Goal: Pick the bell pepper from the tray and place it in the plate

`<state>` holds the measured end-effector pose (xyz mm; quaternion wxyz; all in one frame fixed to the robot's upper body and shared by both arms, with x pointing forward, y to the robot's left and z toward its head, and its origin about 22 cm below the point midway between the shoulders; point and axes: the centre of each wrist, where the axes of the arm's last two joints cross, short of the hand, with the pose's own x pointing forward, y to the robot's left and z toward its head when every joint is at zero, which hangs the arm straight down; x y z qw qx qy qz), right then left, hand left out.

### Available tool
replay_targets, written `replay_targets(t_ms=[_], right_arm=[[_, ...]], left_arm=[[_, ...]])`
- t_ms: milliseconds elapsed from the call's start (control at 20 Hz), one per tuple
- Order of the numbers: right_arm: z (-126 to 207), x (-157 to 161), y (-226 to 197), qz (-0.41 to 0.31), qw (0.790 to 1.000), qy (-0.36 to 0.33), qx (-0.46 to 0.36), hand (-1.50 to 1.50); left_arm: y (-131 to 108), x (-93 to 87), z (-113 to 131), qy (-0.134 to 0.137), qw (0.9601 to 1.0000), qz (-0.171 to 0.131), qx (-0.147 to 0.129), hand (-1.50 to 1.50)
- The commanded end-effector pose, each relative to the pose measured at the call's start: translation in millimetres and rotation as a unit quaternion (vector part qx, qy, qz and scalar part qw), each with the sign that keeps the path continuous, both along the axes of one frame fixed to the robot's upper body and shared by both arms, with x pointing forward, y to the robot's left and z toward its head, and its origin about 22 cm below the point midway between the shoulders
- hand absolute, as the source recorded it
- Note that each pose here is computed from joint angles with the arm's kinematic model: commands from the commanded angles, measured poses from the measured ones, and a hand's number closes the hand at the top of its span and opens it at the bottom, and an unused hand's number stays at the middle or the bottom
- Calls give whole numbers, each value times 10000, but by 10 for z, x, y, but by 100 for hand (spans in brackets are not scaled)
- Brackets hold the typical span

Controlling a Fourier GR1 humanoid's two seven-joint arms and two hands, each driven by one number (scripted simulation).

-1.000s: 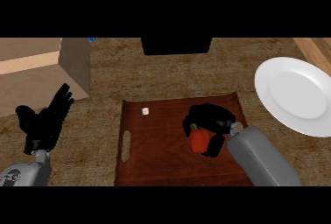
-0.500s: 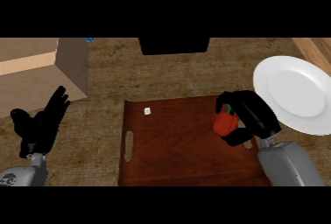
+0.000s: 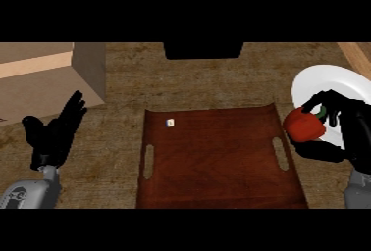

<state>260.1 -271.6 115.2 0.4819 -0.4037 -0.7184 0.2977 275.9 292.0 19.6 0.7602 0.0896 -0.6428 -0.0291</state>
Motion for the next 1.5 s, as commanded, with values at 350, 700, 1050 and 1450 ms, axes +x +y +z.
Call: replay_targets(t_ms=[350, 700, 1050, 1450], right_arm=[[137, 193, -1130, -1183, 9909, 34, 646, 150], [-186, 397, -1668, -1292, 9907, 396, 170, 150], [-491, 475, -2041, -1167, 9728, 1751, 971, 150], [-322, 537, -2286, -277, 9935, 845, 705, -150]], left_arm=[[-108, 98, -65, 45, 9998, -181, -73, 0], [-155, 84, 57, -58, 9999, -129, -23, 0], [-5, 16, 22, -111, 9997, -212, -64, 0], [-60, 128, 55, -76, 9997, -234, -87, 0]])
